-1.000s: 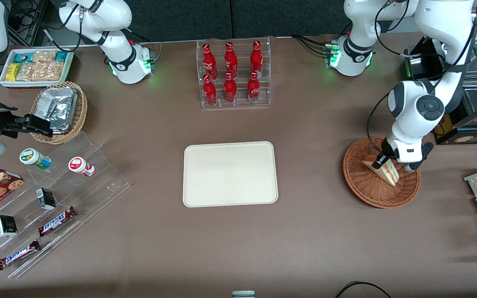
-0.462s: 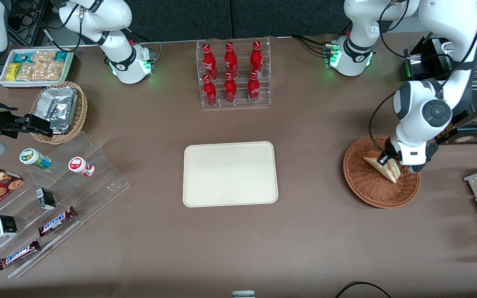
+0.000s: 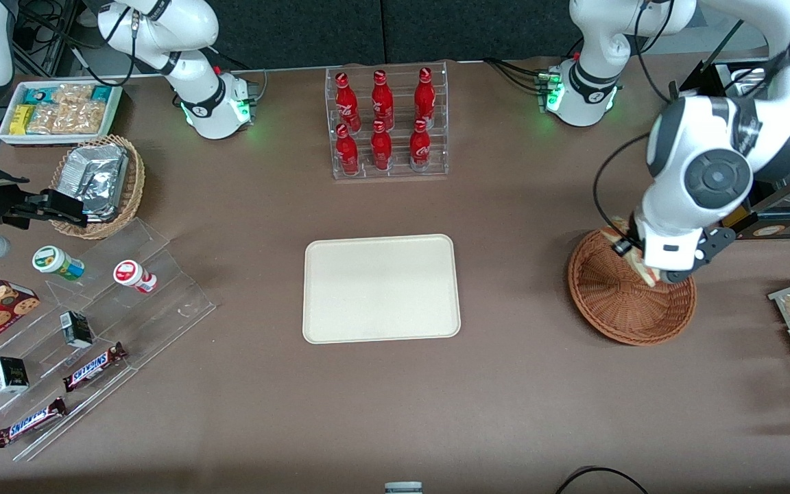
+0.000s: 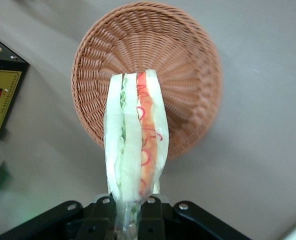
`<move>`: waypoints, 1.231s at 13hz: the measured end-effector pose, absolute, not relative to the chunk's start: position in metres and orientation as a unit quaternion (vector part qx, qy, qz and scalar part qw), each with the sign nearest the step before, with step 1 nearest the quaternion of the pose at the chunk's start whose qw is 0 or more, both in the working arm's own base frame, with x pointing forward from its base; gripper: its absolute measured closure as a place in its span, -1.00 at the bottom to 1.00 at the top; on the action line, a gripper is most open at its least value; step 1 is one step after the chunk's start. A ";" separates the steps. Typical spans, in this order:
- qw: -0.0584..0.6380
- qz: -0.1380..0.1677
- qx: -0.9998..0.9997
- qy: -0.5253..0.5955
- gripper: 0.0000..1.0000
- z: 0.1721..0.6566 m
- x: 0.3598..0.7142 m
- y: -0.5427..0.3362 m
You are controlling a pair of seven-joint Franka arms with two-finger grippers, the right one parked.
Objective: Place sandwich from basket to tray
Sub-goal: 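Lift the sandwich and carry it over the cream tray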
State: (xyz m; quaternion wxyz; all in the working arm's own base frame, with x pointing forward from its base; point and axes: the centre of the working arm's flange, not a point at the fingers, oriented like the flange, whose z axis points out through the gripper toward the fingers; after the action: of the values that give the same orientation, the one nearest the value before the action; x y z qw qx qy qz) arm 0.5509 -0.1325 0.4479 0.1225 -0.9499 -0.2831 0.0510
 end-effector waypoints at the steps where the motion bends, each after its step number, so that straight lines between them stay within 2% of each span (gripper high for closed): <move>1: 0.119 0.044 -0.955 -0.269 0.69 0.462 0.549 -0.155; 4: 0.087 0.044 -0.967 -0.237 0.68 0.476 0.540 -0.212; 8: 0.065 0.051 -0.979 -0.188 0.67 0.464 0.539 -0.294; 13: 0.027 0.006 -0.989 -0.148 0.67 0.409 0.543 -0.356; 16: 0.000 -0.019 -0.992 -0.124 0.67 0.388 0.533 -0.386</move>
State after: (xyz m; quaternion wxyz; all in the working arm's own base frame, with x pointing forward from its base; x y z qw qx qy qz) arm 0.5334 -0.3857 0.3885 -0.0001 -0.9920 -0.1245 -0.0191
